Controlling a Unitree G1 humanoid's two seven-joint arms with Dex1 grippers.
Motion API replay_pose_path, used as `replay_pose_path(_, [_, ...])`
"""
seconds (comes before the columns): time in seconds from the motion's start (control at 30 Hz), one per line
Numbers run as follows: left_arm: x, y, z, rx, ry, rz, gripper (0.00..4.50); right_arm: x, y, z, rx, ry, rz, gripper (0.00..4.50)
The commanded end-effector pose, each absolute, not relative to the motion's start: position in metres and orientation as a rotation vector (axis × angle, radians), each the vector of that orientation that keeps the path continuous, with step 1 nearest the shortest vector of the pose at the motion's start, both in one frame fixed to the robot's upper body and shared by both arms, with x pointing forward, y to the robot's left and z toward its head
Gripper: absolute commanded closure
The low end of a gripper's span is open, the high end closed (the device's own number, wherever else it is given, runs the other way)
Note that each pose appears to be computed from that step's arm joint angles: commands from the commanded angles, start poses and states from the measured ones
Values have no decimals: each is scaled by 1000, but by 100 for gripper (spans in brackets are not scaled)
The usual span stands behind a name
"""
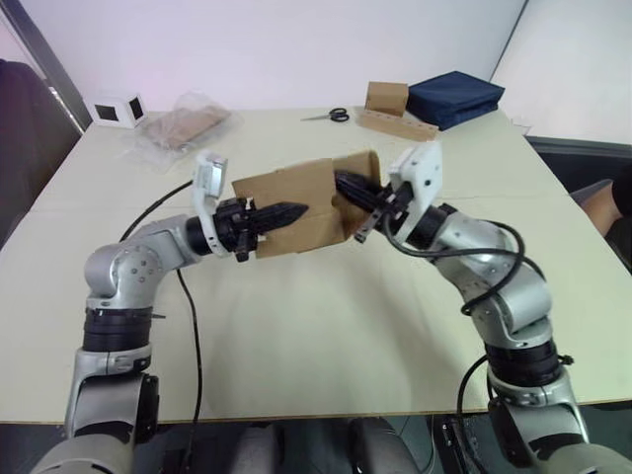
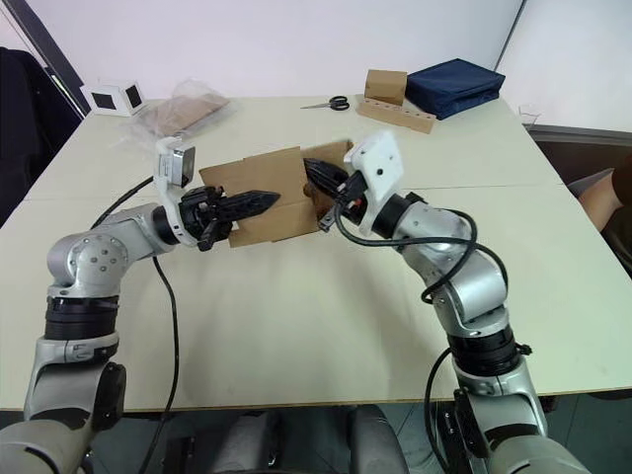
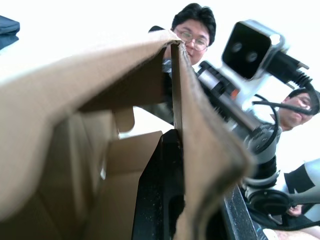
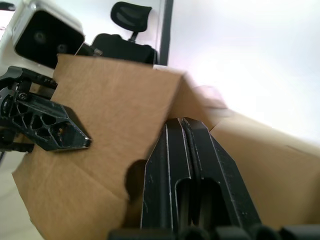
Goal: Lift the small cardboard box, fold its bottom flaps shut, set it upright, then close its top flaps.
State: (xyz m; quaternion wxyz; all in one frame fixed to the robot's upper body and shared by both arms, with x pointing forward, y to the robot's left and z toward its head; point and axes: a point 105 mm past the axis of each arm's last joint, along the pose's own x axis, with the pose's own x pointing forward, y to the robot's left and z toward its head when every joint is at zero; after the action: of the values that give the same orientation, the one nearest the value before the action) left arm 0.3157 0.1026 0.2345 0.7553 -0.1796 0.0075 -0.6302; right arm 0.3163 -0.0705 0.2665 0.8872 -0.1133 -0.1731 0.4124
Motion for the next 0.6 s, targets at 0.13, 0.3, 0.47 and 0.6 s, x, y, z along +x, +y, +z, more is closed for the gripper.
replay_pose_path(0.13, [316,114,256,-383,-67,-1347,449,300,-91,284,-282,-404,848,450])
replay_pose_path(0.3, [314,118,265,-403,-100,-1338,449,294,-117,273,-271,-336,784,450])
replay_pose_path(0.47, [312,117,271,-426,-116,-1344,449,288,-120,238,-225,-241,762,450])
replay_pose_path(0.6, [308,113,273,-440,-114,-1359,449,291,-115,228,-181,-230,746,450])
